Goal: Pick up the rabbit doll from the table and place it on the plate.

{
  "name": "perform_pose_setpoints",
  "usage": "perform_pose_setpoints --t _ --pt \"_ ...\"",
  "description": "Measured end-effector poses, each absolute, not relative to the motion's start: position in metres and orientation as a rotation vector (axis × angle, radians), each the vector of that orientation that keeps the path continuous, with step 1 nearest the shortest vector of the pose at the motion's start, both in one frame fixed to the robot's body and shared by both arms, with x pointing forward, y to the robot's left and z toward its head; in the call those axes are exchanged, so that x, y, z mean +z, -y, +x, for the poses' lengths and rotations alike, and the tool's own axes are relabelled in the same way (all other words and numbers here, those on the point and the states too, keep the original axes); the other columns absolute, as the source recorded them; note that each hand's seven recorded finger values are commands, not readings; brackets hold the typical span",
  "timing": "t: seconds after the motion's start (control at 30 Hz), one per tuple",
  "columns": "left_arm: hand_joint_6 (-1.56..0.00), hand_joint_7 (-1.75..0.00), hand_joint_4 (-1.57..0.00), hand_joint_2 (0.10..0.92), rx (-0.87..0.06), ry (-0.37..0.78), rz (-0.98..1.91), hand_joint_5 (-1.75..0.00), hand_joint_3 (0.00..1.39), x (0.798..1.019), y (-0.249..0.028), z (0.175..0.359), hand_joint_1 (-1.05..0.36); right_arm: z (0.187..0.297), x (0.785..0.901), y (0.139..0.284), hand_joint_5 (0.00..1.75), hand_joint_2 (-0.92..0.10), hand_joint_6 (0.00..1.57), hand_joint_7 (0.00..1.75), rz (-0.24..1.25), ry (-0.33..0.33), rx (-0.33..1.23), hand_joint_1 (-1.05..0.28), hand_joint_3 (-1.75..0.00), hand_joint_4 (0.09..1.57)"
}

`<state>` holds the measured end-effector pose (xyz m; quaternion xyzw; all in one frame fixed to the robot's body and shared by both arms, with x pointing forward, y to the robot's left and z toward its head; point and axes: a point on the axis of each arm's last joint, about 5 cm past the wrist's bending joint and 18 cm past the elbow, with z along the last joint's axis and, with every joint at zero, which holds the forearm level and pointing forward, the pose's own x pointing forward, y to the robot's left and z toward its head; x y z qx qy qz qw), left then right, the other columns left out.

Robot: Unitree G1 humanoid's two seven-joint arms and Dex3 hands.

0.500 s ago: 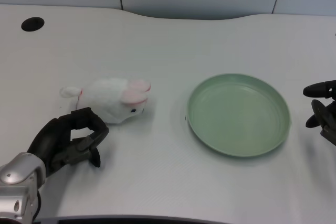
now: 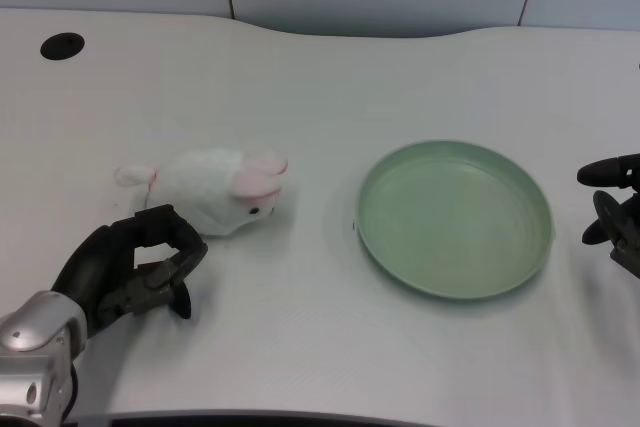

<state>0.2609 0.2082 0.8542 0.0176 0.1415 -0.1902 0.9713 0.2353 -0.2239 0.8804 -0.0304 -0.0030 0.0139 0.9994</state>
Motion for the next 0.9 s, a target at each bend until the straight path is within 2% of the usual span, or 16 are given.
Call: perform_pose_setpoints --t 0.1,0.2,0.33,0.5,0.53,0.63,0.73,0.83,0.87,0.9 --pt "-0.49 -1.75 -0.75 0.921 -0.385 -0.278 0.045 -1.75 0.46 0.855 -0.209 0.260 -0.56 0.234 0.880 0.224 1.62 -0.92 0.38 1.23 -0.060 0.007 0.027 -0.20 -0.54 0.40" --pt "-0.49 -1.75 -0.73 0.921 -0.379 -0.217 0.111 -1.75 0.47 0.857 -0.208 0.260 -0.56 0.234 0.880 0.224 1.61 -0.92 0.38 1.22 -0.060 0.006 0.028 -0.20 -0.54 0.39" --pt "-0.42 -1.75 -0.63 0.921 -0.305 -0.013 0.316 -1.75 0.52 0.864 -0.198 0.254 -0.52 0.234 0.880 0.223 1.65 -0.92 0.38 1.24 -0.059 0.011 0.029 -0.21 -0.54 0.40" --pt "-0.44 -1.73 -0.67 0.921 -0.227 0.252 0.686 -1.75 0.52 0.876 -0.184 0.253 -0.50 0.234 0.878 0.222 1.65 -0.92 0.38 1.25 -0.060 0.023 0.031 -0.21 -0.52 0.39" --pt "-0.50 -1.64 -0.69 0.921 -0.205 0.301 0.768 -1.75 0.47 0.878 -0.184 0.253 -0.48 0.233 0.877 0.222 1.65 -0.92 0.38 1.25 -0.063 0.021 0.031 -0.21 -0.52 0.39" --pt "-0.55 -1.57 -0.71 0.921 -0.148 0.453 0.947 -1.75 0.44 0.885 -0.182 0.258 -0.47 0.233 0.876 0.221 1.65 -0.92 0.38 1.25 -0.081 0.020 0.029 -0.22 -0.52 0.39" --pt "-0.62 -1.35 -0.66 0.921 -0.146 0.586 1.108 -1.72 0.46 0.895 -0.182 0.269 -0.50 0.233 0.876 0.221 1.64 -0.92 0.38 1.25 -0.092 0.022 0.029 -0.21 -0.52 0.39" --pt "-0.52 -1.21 -0.55 0.921 -0.157 0.676 1.243 -1.62 0.32 0.913 -0.183 0.285 -0.59 0.233 0.876 0.221 1.65 -0.92 0.38 1.25 -0.092 0.025 0.031 -0.21 -0.53 0.39" --pt "-0.49 -1.00 -0.51 0.921 -0.162 0.690 1.290 -1.46 0.25 0.920 -0.185 0.290 -0.66 0.233 0.876 0.220 1.66 -0.92 0.38 1.25 -0.091 0.025 0.031 -0.20 -0.53 0.40" --pt "-0.51 -0.70 -0.49 0.921 -0.166 0.696 1.340 -1.25 0.19 0.926 -0.186 0.294 -0.72 0.233 0.876 0.220 1.66 -0.92 0.38 1.25 -0.090 0.026 0.031 -0.20 -0.53 0.40"
